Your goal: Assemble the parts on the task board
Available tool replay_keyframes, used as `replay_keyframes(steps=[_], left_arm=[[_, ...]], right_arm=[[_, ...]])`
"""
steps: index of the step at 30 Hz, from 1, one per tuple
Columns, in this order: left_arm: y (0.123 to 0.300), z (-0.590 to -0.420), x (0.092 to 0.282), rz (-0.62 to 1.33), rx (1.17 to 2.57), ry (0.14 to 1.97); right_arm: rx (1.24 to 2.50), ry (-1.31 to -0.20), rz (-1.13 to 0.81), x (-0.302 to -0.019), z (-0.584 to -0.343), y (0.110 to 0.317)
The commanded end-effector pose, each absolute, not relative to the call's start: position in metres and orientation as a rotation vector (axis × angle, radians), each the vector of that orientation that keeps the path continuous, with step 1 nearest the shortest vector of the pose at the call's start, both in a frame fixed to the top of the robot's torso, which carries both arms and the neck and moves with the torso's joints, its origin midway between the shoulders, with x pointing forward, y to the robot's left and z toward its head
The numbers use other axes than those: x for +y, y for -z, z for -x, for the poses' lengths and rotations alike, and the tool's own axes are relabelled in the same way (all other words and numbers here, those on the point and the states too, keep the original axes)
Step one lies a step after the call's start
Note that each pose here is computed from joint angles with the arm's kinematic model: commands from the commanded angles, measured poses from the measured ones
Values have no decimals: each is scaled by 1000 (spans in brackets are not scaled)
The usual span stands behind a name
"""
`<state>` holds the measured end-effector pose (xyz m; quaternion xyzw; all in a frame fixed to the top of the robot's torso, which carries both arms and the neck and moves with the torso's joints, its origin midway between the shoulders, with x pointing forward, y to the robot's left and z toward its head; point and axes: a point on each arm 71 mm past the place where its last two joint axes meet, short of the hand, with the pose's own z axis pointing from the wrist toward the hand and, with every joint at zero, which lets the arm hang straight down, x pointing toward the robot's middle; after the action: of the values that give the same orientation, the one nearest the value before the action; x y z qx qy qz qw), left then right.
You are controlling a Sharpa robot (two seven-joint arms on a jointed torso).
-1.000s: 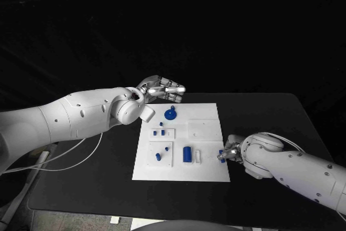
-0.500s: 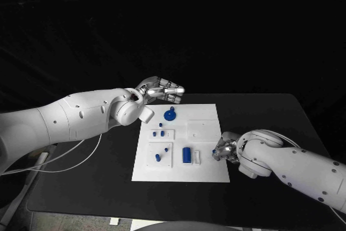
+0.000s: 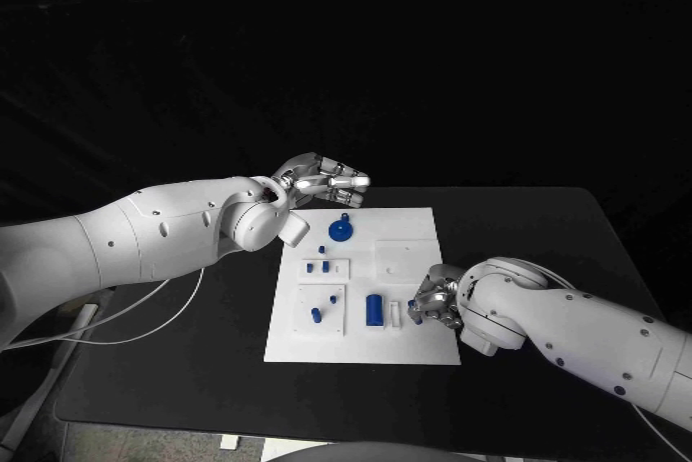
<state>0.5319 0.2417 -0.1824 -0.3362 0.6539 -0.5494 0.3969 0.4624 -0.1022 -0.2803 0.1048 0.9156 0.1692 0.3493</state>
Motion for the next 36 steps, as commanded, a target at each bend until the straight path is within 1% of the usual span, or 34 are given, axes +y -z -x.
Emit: replay_keyframes(steps=[1, 7, 13, 36], left_arm=[[182, -531, 239, 840, 1662, 1409], [182, -531, 238, 839, 1663, 1410], [182, -531, 239, 840, 1663, 1408], [182, -532, 234, 837, 1672, 1414]], right_arm=[[2403, -457, -266, -98, -460, 282], [2376, -423, -225, -97, -464, 283], [2361, -382, -190, -96, -466, 289], [2388, -384, -150, -82, -470, 299]])
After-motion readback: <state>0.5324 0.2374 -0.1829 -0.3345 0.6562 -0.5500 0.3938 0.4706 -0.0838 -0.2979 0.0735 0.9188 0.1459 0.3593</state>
